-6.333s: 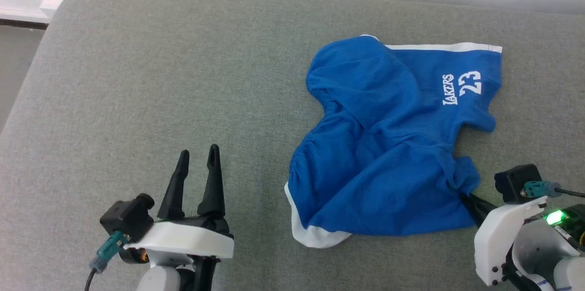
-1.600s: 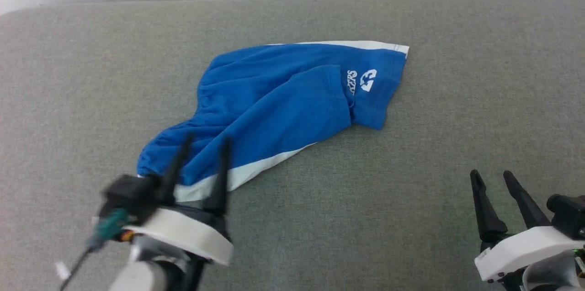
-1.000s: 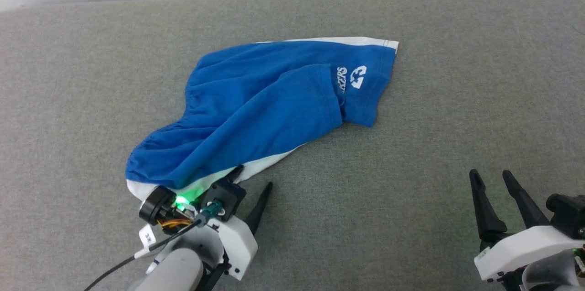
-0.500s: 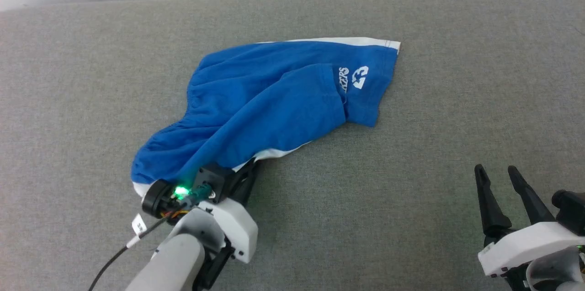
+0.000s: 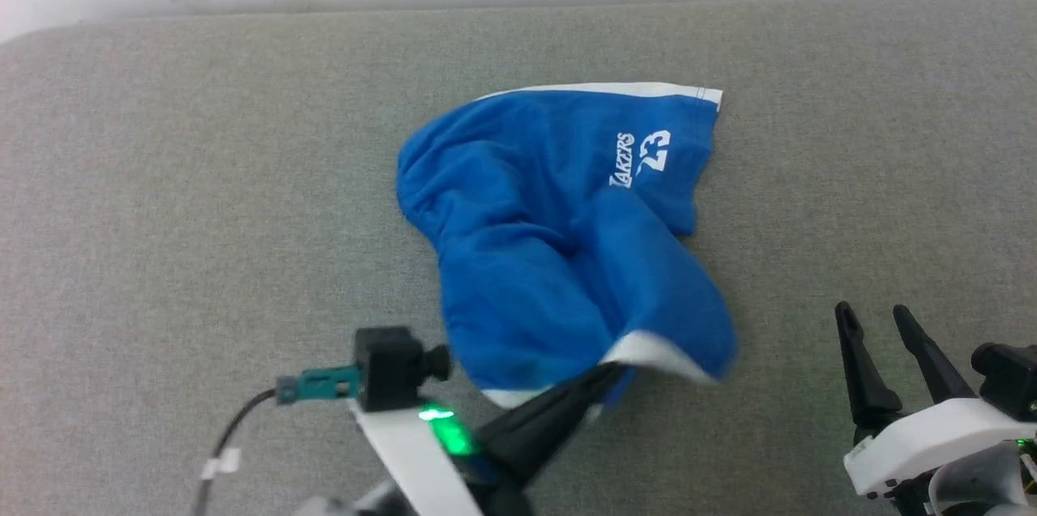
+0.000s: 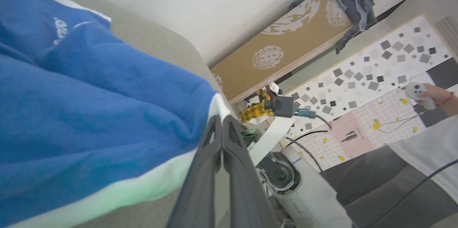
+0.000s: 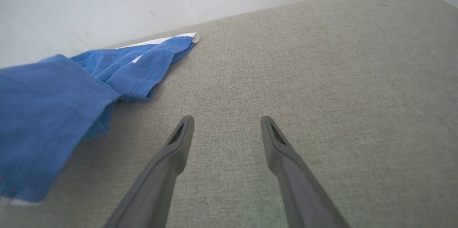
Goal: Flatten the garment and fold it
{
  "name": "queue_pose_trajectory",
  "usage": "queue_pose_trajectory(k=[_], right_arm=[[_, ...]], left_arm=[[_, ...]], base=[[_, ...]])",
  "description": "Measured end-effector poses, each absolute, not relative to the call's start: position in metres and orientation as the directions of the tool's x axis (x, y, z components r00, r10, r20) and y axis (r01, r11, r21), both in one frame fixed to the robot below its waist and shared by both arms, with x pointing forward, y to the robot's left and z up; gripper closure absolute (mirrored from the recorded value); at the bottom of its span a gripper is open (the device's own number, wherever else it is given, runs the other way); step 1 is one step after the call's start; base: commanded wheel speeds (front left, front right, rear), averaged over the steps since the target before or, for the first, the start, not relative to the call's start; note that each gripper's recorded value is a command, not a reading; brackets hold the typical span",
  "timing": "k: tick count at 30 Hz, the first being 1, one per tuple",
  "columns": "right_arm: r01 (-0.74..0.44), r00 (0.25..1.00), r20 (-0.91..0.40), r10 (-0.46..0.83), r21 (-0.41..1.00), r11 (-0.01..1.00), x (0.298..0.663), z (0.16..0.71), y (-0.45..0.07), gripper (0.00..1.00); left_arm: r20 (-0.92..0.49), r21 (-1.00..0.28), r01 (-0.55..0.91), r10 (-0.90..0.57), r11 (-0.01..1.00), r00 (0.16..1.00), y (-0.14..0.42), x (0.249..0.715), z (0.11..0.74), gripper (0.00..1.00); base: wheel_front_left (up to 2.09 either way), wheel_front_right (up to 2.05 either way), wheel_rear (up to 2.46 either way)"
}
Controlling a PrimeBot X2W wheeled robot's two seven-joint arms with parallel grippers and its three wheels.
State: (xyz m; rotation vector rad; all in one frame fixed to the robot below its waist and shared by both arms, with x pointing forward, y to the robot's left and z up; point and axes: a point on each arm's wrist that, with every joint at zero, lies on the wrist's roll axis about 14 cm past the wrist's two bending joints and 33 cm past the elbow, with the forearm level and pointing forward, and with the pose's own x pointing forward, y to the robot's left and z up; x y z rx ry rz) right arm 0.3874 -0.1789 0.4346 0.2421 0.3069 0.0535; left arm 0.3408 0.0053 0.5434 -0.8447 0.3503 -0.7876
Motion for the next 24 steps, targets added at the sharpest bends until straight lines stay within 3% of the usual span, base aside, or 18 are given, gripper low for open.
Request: queue_pose_trajectory(k=[1, 4, 5, 7, 9, 16, 19, 24], right_arm=[[-0.016, 0.951, -0.295, 0.09, 0.245, 0.969, 0.388, 0.434, -0.179, 0.0], [-0.017, 0.947, -0.307, 0.095, 0.247, 0.969, 0.388, 0.431, -0.177, 0.0], [-0.019, 0.946, -0.308, 0.097, 0.248, 0.969, 0.389, 0.43, -0.176, 0.0], [-0.02, 0.944, -0.315, 0.1, 0.247, 0.969, 0.389, 0.429, -0.176, 0.0], [-0.023, 0.943, -0.316, 0.102, 0.246, 0.969, 0.389, 0.429, -0.175, 0.0], [-0.032, 0.944, -0.31, 0.108, 0.242, 0.97, 0.387, 0.434, -0.173, 0.0], [-0.039, 0.941, -0.317, 0.118, 0.244, 0.969, 0.383, 0.434, -0.171, 0.0], [-0.048, 0.943, -0.308, 0.125, 0.246, 0.968, 0.38, 0.438, -0.168, 0.0]], left_arm=[[-0.02, -0.775, 0.464, -0.75, 0.429, 0.661, 0.01, 0.335, 0.534, 1.0], [-0.265, -0.661, 0.36, -0.654, 0.659, 0.709, 0.056, 0.339, 0.479, 0.99], [-0.339, -0.6, 0.335, -0.61, 0.726, 0.716, 0.07, 0.339, 0.461, 0.03], [-0.433, -0.519, 0.285, -0.536, 0.806, 0.725, 0.089, 0.337, 0.436, 0.0], [-0.472, -0.501, 0.284, -0.533, 0.817, 0.703, 0.087, 0.33, 0.423, 0.0], [-0.283, -0.692, 0.347, -0.681, 0.632, 0.675, 0.044, 0.325, 0.468, 0.0], [-0.169, -0.69, 0.372, -0.637, 0.621, 0.752, 0.055, 0.342, 0.499, 0.0], [-0.011, -0.628, 0.311, -0.408, 0.713, 0.913, 0.109, 0.374, 0.533, 0.0]], base=[[0.0, 0.0, 0.0], [0.0, 0.0, 0.0], [0.0, 0.0, 0.0], [0.0, 0.0, 0.0], [0.0, 0.0, 0.0], [0.0, 0.0, 0.0], [0.0, 0.0, 0.0], [0.0, 0.0, 0.0]])
